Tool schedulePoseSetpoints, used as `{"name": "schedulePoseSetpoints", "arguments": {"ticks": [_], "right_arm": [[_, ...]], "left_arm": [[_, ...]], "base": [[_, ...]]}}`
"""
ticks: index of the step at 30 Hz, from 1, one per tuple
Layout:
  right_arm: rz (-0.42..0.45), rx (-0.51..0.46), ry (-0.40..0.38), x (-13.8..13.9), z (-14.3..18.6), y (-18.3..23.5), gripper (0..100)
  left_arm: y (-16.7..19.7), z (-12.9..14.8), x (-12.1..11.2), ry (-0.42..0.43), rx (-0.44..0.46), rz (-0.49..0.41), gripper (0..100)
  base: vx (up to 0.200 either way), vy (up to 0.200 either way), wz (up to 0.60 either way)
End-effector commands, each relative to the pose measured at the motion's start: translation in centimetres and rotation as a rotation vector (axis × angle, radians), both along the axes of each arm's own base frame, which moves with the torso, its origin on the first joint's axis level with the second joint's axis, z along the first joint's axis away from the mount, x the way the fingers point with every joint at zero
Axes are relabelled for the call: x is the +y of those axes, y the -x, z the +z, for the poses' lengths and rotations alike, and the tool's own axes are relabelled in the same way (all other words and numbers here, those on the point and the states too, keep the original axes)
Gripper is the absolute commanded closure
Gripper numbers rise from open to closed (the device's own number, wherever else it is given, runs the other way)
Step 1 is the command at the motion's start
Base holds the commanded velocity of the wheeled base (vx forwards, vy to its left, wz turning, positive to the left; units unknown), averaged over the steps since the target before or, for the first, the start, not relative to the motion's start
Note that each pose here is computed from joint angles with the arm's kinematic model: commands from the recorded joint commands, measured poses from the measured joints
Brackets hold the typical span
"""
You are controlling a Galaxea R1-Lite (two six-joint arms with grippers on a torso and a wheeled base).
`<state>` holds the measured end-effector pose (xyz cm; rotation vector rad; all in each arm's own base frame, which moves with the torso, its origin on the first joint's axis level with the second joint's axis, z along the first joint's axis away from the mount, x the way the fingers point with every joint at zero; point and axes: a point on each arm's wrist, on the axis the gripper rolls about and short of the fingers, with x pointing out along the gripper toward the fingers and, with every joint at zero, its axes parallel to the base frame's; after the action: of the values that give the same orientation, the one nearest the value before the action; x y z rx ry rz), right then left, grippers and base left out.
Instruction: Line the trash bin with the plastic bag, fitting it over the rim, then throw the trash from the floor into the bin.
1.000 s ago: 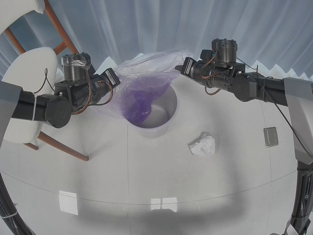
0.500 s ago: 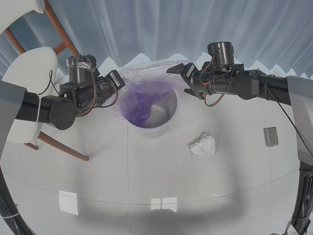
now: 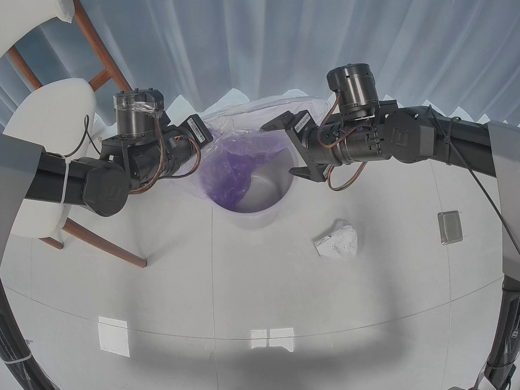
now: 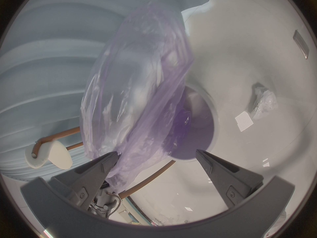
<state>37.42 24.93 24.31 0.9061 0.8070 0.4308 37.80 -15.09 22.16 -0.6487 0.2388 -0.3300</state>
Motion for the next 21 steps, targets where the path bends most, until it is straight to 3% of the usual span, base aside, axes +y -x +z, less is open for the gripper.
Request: {"name": "schedulePoseSetpoints", "arguments": {"ticks": [1, 10, 16, 17, 21], "right_arm": [[0.024, 0.004, 0.0, 1.0, -0.3, 0.5, 0], [0.06, 0.03, 0.018, 2.9, -1.6, 1.0, 0], [0.027, 0.059, 0.07, 4.0, -4.2, 0.3, 0], [0.025, 0.06, 0.071, 4.0, -4.3, 0.3, 100], [-0.016, 0.083, 0.129, 4.4, -6.5, -0.4, 100]], "left_arm": [[0.1, 0.1, -0.1, 0.001, -0.002, -0.002, 100], [0.2, 0.1, -0.2, 0.001, -0.002, -0.007, 100], [0.3, 0.1, -0.3, 0.001, -0.002, -0.01, 100], [0.3, 0.1, -0.3, 0.001, -0.002, -0.01, 100], [0.5, 0.5, -0.2, 0.004, -0.009, -0.008, 100]], "base": [[0.0, 0.0, 0.0], [0.0, 0.0, 0.0], [0.0, 0.0, 0.0], [0.0, 0.0, 0.0], [0.0, 0.0, 0.0]]}}
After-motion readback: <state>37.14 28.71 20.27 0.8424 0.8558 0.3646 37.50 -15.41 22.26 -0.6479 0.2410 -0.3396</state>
